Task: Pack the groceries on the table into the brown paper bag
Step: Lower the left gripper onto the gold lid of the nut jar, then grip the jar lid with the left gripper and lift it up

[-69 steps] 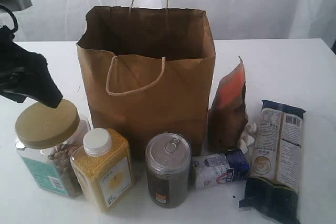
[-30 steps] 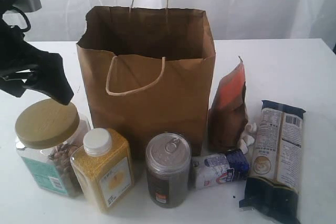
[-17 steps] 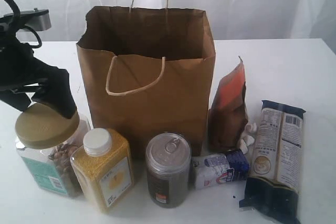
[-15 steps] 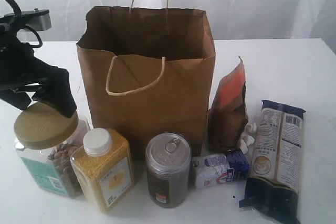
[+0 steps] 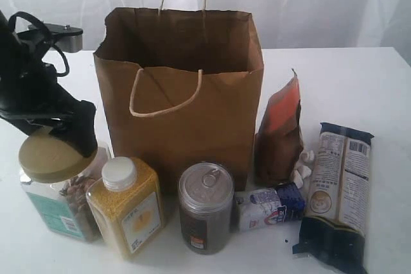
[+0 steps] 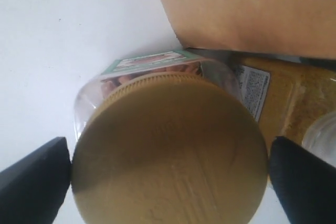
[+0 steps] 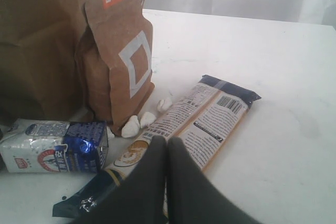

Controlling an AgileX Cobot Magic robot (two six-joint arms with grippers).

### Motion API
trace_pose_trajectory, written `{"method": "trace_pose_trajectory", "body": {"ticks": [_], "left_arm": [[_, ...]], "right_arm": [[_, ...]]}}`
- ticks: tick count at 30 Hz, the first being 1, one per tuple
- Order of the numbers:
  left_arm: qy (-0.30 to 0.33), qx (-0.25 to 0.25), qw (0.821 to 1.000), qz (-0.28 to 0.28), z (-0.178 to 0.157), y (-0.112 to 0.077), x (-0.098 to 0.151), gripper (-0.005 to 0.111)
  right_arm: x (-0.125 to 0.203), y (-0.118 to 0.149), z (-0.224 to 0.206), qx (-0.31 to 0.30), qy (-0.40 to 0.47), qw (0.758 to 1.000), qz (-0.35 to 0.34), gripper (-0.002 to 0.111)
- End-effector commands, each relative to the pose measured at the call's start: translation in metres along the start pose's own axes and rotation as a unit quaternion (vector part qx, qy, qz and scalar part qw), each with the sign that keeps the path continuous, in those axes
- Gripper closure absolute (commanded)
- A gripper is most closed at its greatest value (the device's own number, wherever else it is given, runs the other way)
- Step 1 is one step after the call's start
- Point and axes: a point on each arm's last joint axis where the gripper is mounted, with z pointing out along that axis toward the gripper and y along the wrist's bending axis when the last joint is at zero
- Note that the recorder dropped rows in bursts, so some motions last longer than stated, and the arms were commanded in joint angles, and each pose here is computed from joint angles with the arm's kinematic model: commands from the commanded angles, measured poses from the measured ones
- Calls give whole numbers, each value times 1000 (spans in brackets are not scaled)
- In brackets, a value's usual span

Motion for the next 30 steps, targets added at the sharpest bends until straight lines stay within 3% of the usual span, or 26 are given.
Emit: {"method": "trace_pose_trajectory", "body": {"ticks": [1,18,20,24,30], "left_arm": [[10,-20,1000,10,-3,-4,-2,1],[74,-10,997,-29,10,-4,2,5],[80,-4,996,-32,10,-6,3,18],[80,32,996,-36,7,-13,2,57],[52,16,999,-3,-18,-13,0,100]], "right_arm": [[1,0,0,0,-3,1000,-1,108],[1,0,0,0,-3,1000,-1,108],[1,0,0,0,-3,1000,-1,108],[1,0,0,0,-3,1000,-1,108],[1,0,0,0,-3,1000,-1,108]]}}
